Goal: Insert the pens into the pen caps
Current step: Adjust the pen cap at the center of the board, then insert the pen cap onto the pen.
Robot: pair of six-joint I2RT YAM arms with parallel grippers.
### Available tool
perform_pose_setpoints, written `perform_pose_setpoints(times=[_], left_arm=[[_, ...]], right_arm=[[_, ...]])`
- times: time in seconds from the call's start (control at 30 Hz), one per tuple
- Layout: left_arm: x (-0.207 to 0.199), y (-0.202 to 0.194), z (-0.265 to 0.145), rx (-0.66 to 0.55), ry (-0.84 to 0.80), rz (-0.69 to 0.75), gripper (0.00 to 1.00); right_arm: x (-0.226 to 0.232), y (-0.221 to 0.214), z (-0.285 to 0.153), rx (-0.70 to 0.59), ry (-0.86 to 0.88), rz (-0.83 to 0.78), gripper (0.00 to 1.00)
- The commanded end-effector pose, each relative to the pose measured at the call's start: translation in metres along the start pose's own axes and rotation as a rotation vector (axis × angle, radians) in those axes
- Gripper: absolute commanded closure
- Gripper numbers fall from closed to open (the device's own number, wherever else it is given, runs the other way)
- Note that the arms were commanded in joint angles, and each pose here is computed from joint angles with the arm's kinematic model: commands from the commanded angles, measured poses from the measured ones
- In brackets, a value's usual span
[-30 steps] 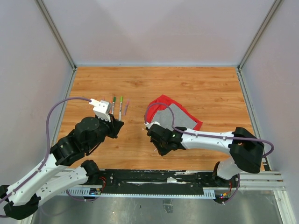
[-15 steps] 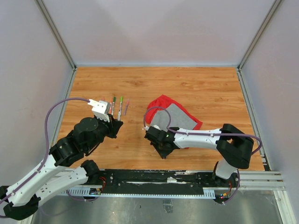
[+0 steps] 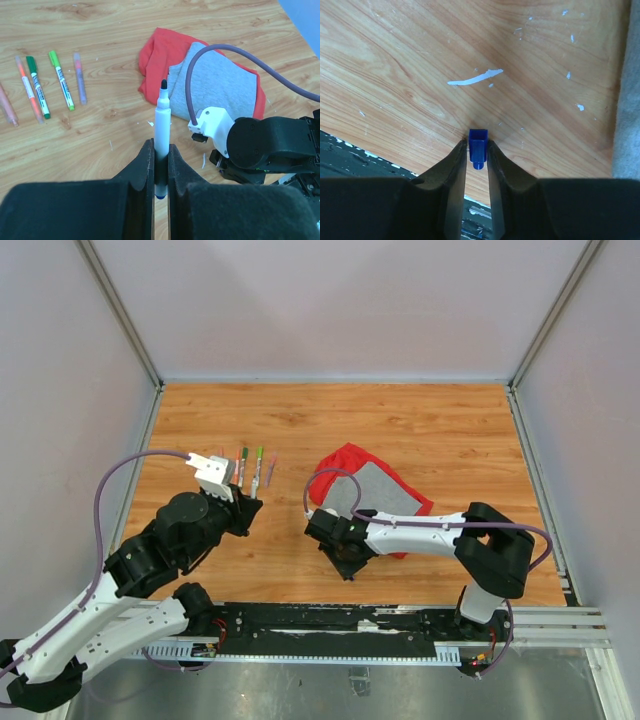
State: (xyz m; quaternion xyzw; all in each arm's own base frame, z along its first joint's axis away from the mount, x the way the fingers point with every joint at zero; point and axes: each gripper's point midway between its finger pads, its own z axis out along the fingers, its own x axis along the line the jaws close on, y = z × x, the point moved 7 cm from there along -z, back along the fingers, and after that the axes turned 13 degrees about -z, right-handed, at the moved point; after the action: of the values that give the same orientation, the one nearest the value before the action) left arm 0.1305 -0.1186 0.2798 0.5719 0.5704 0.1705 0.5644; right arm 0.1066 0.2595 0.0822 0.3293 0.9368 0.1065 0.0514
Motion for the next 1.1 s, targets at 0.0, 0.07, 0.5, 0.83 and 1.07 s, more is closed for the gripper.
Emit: perform_pose_setpoints(times=[0.0,0.07,0.5,0.83,1.07], left_arm=[[0.001,0.004,0.001,-0.040,0.000,-0.003,0.99],[0.002,0.003,0.001,-0.044,0.003,-0.004,1.00],[-0.018,0.001,0.015,0.002,-0.084,-0.063,1.00],[-0.028,-0.020,0.048,-0.001,-0.161,-0.106,0.99],[-0.033,-0.030,0.058,0.013,-0.226,-0.110,1.00]], right_arm=[[-0.001,-0.015,0.010,0.091,-0.027,-0.003,0.80],[-0.004,-0.018,0.009,0.093,-0.047,0.003,0.87],[-0.018,0.004,-0.058,-0.340,-0.026,0.014,0.99],[-0.038,0.031,-0.135,-0.820,0.016,0.128,0.99],[-0.042,0.040,-0.159,-1.129,0.197,0.254,1.00]])
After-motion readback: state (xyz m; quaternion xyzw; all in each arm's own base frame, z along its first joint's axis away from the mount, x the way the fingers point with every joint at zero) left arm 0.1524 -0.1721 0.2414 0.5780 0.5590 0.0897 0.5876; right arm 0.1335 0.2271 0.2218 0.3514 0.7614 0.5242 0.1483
